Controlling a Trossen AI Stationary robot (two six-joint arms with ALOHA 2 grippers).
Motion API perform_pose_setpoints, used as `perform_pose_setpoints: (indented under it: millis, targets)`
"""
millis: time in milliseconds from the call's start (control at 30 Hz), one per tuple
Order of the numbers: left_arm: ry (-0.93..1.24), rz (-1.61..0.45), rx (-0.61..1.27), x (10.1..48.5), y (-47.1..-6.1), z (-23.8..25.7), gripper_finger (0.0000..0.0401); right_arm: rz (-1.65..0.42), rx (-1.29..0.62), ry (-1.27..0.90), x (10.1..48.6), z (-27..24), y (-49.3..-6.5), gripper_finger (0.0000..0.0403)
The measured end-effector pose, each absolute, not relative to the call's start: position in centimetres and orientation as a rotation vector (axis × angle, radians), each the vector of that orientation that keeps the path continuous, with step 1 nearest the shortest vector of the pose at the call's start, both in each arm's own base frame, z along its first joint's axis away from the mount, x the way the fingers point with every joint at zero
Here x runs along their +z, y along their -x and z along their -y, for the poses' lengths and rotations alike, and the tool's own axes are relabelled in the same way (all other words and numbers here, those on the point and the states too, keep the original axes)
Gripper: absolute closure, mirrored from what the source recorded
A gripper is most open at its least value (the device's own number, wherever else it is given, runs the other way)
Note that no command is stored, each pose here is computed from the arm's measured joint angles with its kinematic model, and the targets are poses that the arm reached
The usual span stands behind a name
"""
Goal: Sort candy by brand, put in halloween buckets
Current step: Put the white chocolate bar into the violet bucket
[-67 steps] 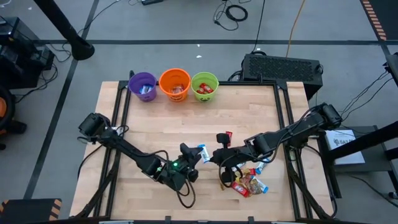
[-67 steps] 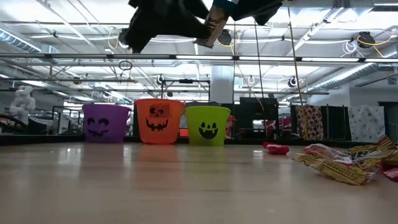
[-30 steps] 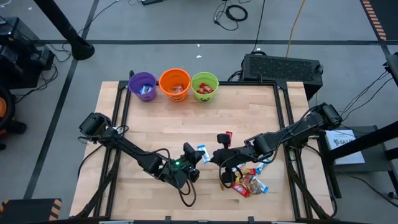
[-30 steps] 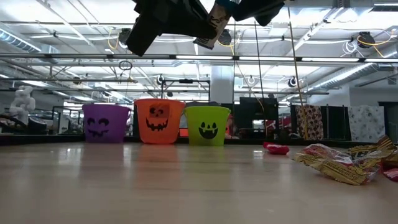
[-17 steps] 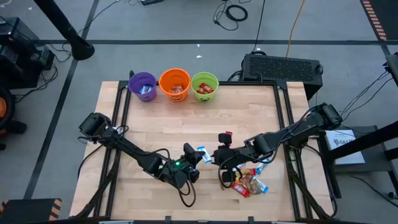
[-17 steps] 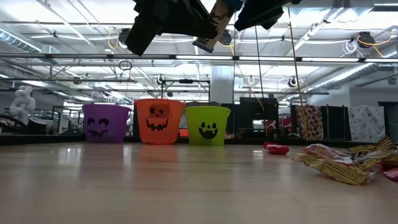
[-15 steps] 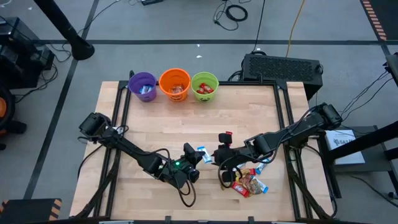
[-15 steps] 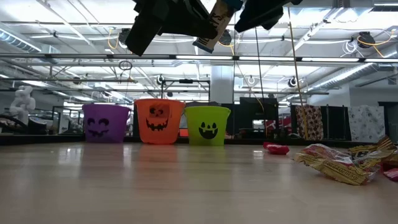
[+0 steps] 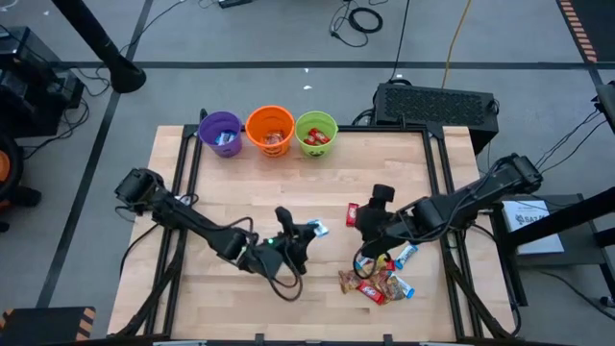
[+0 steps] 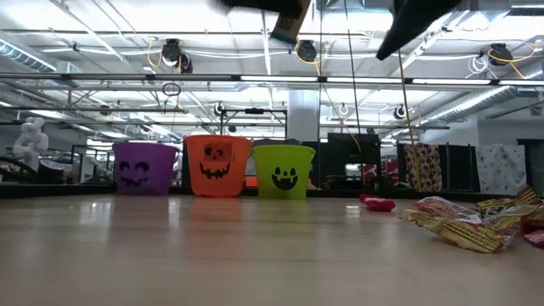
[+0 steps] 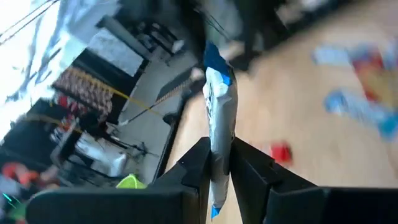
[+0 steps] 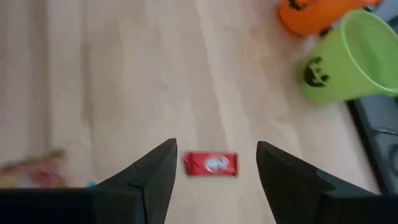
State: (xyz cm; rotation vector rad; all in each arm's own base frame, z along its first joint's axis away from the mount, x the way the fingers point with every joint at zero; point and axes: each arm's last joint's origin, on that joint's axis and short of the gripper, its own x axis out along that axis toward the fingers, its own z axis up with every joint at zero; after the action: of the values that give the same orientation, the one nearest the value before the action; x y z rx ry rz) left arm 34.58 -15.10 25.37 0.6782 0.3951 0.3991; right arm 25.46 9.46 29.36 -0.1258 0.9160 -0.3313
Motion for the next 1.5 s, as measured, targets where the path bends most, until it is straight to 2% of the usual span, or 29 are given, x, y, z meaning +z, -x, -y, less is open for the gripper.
perform_pose_setpoints:
  millis: [400, 633, 1100, 1500]
  targets:
    - [-0.139, 0.010, 0.582, 32.2, -34.3, 11.5, 0.0338, -1.043, -0.357, 0.206, 24.7, -9.1, -24.1, 0.0191]
    - [-0.006, 0.245, 0.427, 34.5, -34.4, 10.6, 0.0338, -1.115, -0.308, 0.078, 23.4, -9.2, -23.6, 0.0191]
    - [-0.073, 0.255, 0.416, 34.7, -34.4, 10.6, 0.0338, -1.103, -0.222, 0.038, 23.4, -11.3, -23.0, 0.0191]
    - [-0.429, 0.150, 0.467, 34.5, -34.4, 10.7, 0.0338, -1.090, -0.208, 0.051, 23.5, -11.4, -23.2, 0.0191]
